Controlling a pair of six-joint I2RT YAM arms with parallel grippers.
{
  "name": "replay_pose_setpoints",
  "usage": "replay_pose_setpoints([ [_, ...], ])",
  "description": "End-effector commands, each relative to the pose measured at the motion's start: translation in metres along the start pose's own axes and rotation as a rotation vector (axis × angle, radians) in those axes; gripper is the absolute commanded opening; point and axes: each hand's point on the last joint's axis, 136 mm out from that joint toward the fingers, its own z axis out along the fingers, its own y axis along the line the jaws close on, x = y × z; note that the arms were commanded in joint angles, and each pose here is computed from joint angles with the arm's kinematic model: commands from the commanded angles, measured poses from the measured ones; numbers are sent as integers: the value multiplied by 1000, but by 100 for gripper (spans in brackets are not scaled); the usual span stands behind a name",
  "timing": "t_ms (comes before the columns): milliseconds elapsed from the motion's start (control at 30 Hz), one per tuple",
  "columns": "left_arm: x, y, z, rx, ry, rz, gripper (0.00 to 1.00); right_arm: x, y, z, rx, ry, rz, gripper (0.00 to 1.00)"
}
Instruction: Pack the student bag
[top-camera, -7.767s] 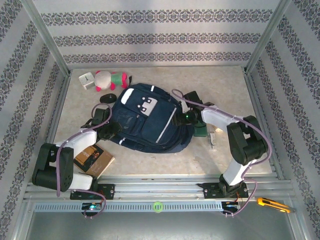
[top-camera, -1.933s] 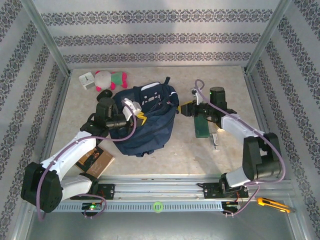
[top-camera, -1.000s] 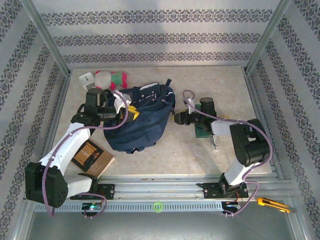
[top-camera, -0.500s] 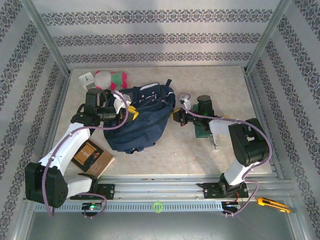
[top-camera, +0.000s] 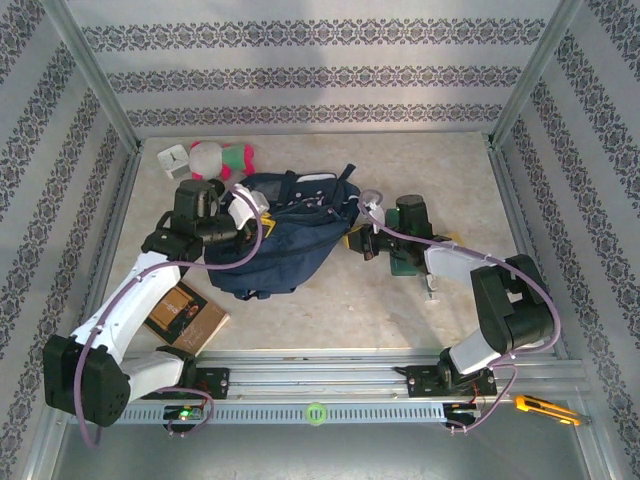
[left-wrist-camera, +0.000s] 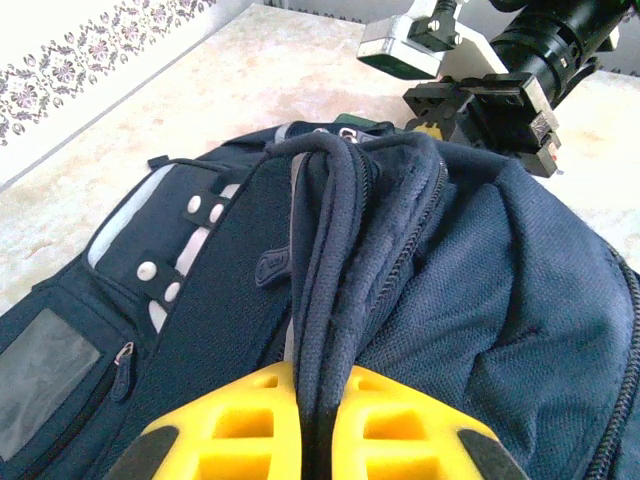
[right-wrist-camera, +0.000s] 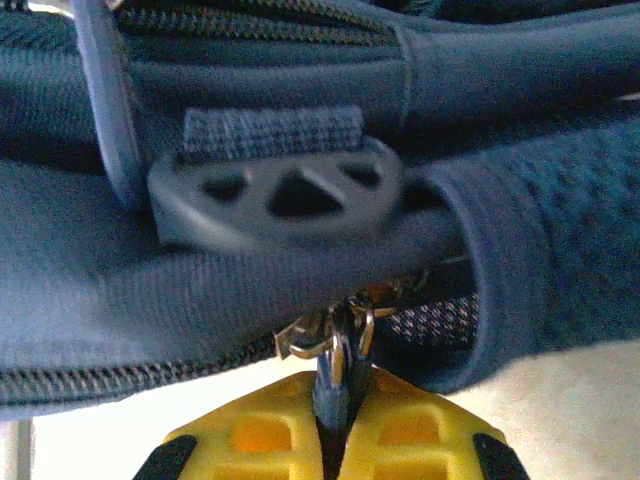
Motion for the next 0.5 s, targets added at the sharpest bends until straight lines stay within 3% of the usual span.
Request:
replay_pose_setpoints([
  [0, -11, 5, 3, -89, -12, 22, 0, -7, 32, 0, -83, 36, -34, 0],
  [133, -17, 3, 12, -97, -34, -9, 0, -7, 49, 3, -131, 64, -20, 0],
  [267, -16, 15, 16, -193, -13, -39, 0, -11, 63, -2, -170, 62, -4, 0],
  [467, -13, 27, 8, -286, -5, -73, 0, -5, 41, -16, -96, 42, 67, 1],
])
